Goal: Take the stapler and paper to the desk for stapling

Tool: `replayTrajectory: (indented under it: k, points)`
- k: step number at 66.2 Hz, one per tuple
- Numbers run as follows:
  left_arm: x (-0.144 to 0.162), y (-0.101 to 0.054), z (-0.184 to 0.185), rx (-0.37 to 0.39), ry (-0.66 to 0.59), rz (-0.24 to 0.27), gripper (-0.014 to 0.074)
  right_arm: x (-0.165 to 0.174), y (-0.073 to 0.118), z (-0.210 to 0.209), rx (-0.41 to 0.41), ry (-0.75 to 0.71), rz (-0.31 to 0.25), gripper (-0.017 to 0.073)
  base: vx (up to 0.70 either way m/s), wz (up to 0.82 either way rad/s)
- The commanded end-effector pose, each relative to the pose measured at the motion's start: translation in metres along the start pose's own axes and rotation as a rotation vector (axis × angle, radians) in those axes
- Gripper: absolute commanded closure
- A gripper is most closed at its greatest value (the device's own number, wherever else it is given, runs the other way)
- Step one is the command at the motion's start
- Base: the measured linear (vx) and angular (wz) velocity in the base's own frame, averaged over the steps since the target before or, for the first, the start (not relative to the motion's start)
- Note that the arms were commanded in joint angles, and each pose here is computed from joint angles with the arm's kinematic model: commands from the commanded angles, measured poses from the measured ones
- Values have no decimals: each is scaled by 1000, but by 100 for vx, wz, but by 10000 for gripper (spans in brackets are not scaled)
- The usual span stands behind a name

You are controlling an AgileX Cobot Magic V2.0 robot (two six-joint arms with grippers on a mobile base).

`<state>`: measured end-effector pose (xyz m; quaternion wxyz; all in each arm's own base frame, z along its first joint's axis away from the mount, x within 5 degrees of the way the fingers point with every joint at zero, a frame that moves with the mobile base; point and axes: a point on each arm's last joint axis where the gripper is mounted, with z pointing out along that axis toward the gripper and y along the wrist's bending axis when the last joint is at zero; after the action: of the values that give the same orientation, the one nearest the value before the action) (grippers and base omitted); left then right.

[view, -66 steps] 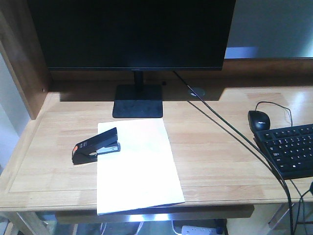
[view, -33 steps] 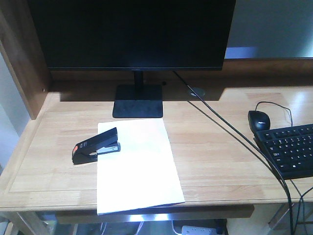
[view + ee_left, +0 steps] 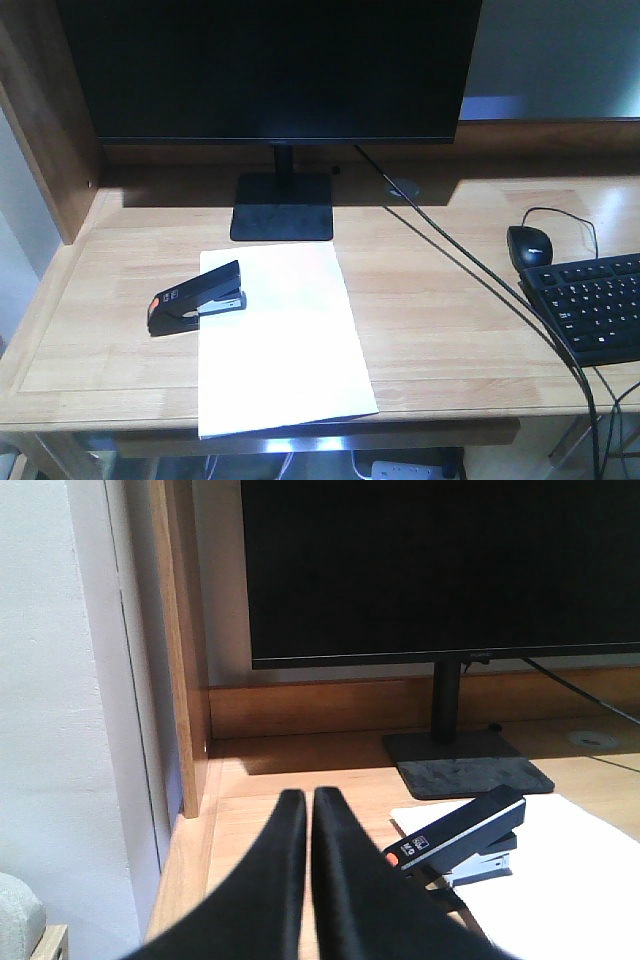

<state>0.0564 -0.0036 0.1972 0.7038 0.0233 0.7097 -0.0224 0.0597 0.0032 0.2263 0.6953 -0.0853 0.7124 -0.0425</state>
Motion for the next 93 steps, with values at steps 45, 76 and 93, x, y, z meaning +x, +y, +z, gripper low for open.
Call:
replayTrajectory:
  k: [45, 76, 93]
  points:
    - [3, 0, 0, 5, -50, -12, 600, 21, 4, -4, 13, -125, 104, 568, 0, 0]
    - [3, 0, 0, 5, -50, -12, 600, 21, 4, -4, 13, -123, 104, 568, 0, 0]
    - [3, 0, 0, 5, -50, -12, 600, 21, 4, -4, 13, -124, 104, 568, 0, 0]
